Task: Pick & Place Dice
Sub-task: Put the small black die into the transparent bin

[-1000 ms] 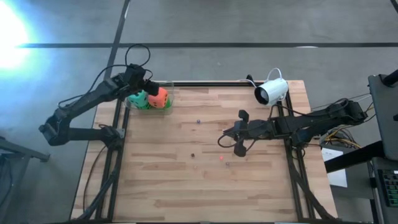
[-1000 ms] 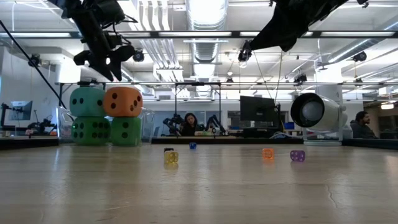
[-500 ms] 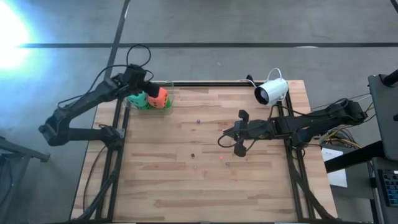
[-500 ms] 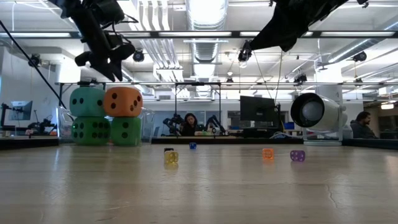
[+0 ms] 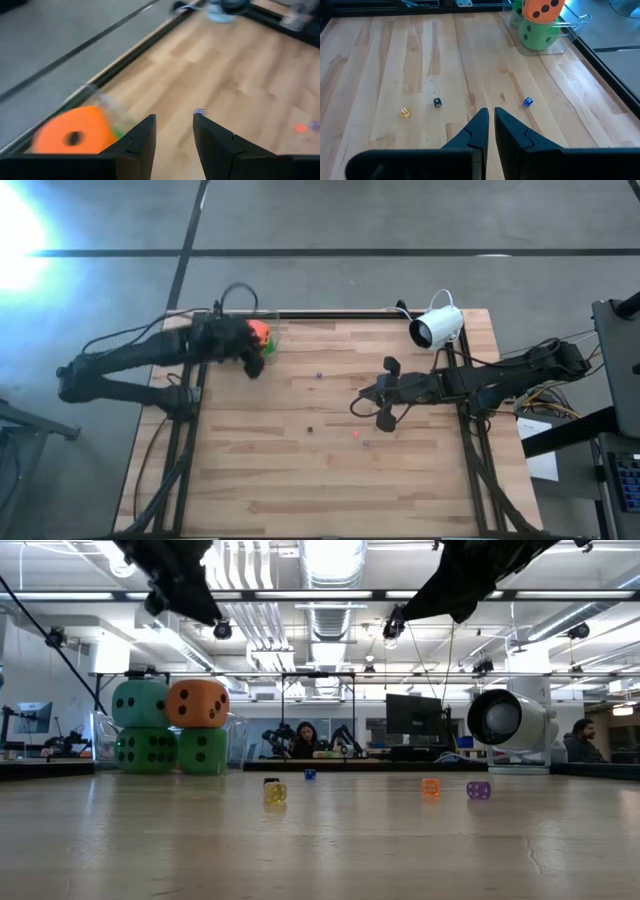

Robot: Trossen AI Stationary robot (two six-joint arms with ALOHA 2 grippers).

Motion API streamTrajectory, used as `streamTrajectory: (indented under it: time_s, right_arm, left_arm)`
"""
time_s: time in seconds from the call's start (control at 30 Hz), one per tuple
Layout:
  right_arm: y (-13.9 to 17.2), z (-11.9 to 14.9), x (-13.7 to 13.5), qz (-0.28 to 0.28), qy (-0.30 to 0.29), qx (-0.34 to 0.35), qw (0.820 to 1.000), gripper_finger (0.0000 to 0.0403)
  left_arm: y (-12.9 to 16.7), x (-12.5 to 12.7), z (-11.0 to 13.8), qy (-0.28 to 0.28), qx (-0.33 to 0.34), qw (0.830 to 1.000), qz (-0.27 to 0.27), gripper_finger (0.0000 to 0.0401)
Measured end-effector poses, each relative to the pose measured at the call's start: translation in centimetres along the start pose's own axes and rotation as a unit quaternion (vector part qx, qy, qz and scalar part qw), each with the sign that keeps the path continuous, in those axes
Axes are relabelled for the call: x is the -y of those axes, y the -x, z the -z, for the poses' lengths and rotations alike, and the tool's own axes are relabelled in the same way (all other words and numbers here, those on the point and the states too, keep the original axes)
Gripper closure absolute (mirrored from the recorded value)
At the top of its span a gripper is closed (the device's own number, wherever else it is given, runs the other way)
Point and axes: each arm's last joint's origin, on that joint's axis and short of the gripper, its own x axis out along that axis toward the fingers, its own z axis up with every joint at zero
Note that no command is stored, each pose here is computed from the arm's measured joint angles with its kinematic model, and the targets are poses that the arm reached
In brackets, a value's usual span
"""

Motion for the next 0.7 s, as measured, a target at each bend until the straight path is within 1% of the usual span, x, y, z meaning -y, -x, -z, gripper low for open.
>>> streamTrajectory:
  time_s: [0.1, 0.2, 0.37, 0.5, 0.6, 0.7]
  right_arm:
    - [0.0, 0.0, 0.0, 0.0, 0.001, 0.0, 1.0, 0.0376]
    - [0.0, 0.0, 0.0, 0.0, 0.0, 0.0, 1.0, 0.0376]
    - [0.0, 0.0, 0.0, 0.0, 0.001, 0.0, 1.0, 0.0376]
    - [0.0, 0.0, 0.0, 0.0, 0.001, 0.0, 1.0, 0.0376]
    - [0.0, 0.0, 0.0, 0.0, 0.001, 0.0, 1.0, 0.0376]
    - [0.0, 0.0, 0.0, 0.0, 0.001, 0.0, 1.0, 0.0376]
  left_arm:
    - [0.8, 3.0, 1.1, -0.03, 0.015, 0.999, 0.009, 0.0267]
    - [1.4, 5.7, 3.0, -0.054, 0.023, 0.998, 0.02, 0.0267]
    - [1.7, 9.3, 6.1, -0.067, 0.055, 0.994, 0.064, 0.0267]
    - [0.4, 11.1, 8.1, -0.068, 0.075, 0.99, 0.098, 0.0267]
    - [-0.8, 11.7, 8.9, -0.06, 0.082, 0.99, 0.102, 0.0267]
    - [-1.9, 12.2, 9.6, -0.066, 0.075, 0.99, 0.096, 0.0267]
